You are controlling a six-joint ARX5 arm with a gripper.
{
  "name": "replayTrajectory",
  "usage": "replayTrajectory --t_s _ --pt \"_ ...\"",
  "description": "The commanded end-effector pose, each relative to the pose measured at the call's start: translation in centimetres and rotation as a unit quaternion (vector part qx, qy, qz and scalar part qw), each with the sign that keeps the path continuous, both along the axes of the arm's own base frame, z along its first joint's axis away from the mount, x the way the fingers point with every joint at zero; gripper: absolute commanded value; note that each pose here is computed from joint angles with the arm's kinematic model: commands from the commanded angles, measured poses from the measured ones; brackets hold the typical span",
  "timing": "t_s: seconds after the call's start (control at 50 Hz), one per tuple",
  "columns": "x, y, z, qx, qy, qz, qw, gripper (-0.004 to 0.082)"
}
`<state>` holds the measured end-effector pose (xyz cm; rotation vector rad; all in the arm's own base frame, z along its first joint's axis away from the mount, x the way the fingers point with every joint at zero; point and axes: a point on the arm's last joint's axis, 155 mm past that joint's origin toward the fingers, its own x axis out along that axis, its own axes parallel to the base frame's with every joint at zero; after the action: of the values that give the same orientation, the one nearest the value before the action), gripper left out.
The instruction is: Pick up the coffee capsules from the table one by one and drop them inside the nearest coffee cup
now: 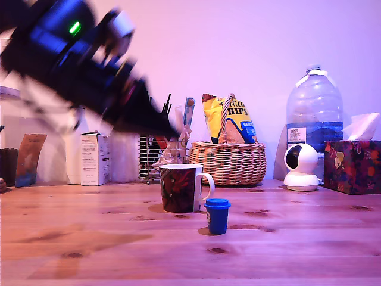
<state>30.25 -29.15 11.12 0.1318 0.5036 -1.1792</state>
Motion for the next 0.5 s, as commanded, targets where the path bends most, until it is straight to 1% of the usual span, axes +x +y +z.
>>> replayTrajectory --t_s 0.0,0.22,0.36,0.44,0.48 --pt "-0.7 0.3 -1.0 -0.003 -0.005 -0.003 1.0 0.0003" --pt "-1.3 1.2 -2.3 -0.014 -0.041 0.009 0.999 0.0004" --pt "-1.1 1.8 -3.4 0.0 -0.041 0.028 0.9988 0.0005" --pt "-1.0 1.9 -3.7 0.003 -0.04 0.031 0.9987 0.0012" --pt "-1.0 1.9 -3.7 0.003 -0.041 0.032 0.9986 0.003"
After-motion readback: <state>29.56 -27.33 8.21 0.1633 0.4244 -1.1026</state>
